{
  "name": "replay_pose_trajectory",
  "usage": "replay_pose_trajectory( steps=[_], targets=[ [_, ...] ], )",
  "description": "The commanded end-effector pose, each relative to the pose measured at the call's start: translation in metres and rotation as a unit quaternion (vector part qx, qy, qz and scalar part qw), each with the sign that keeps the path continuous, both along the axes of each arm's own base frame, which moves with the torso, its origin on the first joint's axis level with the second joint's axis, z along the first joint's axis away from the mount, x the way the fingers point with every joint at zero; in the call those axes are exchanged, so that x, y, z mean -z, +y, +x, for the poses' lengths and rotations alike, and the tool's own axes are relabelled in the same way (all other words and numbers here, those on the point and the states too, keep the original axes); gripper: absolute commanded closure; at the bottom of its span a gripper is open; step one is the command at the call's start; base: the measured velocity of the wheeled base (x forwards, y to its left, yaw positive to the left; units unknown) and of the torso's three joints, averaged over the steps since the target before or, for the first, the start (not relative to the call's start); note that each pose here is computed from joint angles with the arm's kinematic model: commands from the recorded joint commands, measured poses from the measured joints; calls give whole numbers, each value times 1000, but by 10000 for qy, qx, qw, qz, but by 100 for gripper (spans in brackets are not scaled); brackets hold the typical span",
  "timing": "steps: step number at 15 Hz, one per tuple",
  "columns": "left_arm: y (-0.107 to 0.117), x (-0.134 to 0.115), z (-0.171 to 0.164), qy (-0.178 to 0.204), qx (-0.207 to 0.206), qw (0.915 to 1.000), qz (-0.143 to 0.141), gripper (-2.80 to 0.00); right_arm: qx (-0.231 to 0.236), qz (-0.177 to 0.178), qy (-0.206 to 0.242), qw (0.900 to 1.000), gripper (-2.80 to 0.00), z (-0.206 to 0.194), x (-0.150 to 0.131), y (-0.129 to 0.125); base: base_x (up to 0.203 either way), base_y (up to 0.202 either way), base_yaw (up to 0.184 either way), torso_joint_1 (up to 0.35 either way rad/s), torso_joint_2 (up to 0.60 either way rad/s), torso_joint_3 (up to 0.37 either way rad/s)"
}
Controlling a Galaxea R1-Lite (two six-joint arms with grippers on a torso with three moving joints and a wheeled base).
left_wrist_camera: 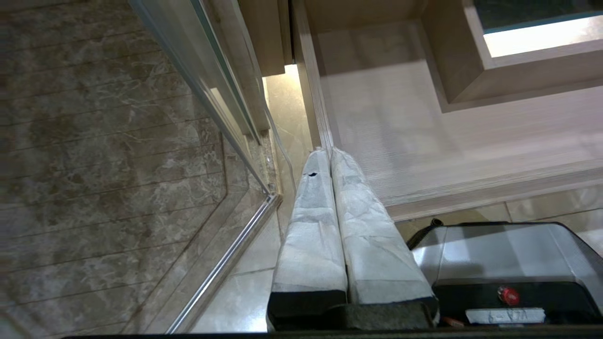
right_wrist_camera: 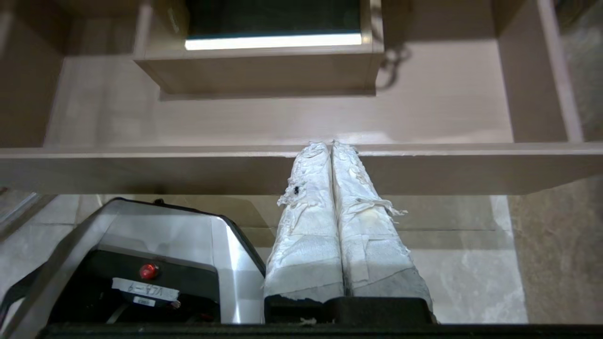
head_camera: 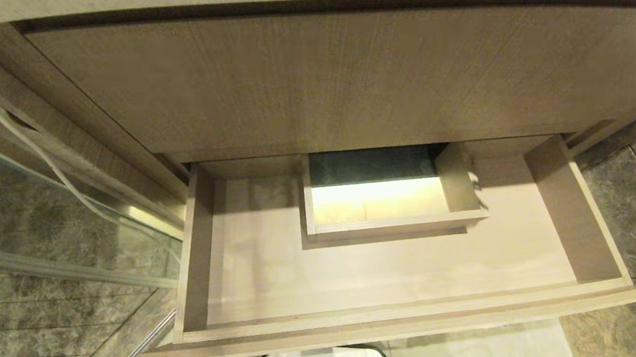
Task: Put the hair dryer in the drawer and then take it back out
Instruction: Pick up the hairdryer
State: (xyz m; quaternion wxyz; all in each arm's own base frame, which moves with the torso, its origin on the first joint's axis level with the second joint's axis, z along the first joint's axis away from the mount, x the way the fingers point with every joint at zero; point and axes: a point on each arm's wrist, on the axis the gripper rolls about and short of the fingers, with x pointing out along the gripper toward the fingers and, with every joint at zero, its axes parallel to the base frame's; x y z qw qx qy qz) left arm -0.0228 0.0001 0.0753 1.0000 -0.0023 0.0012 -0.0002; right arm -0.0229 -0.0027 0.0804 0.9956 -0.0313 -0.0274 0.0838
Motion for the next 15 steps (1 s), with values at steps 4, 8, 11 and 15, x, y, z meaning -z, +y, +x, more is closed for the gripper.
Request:
replay_pose_trajectory(
  steps=[4,8,11,15],
  targets=[
    [0,1,0,11,-2,10000,-7,0,3,28,-96,9999,0,-2,6,0,0,0,0,177,-502,-201],
    [0,1,0,11,-2,10000,0,0,11,29,-96,9999,0,-2,6,0,0,0,0,444,-516,-228],
    [0,0,0,10,-2,10000,-7,0,11,21,-97,10000,0,-2,6,0,0,0,0,323,-554,-242],
    [0,0,0,4,-2,10000,-4,0,6,21,-93,10000,0,-1,6,0,0,0,0,325,-582,-261]
  ],
)
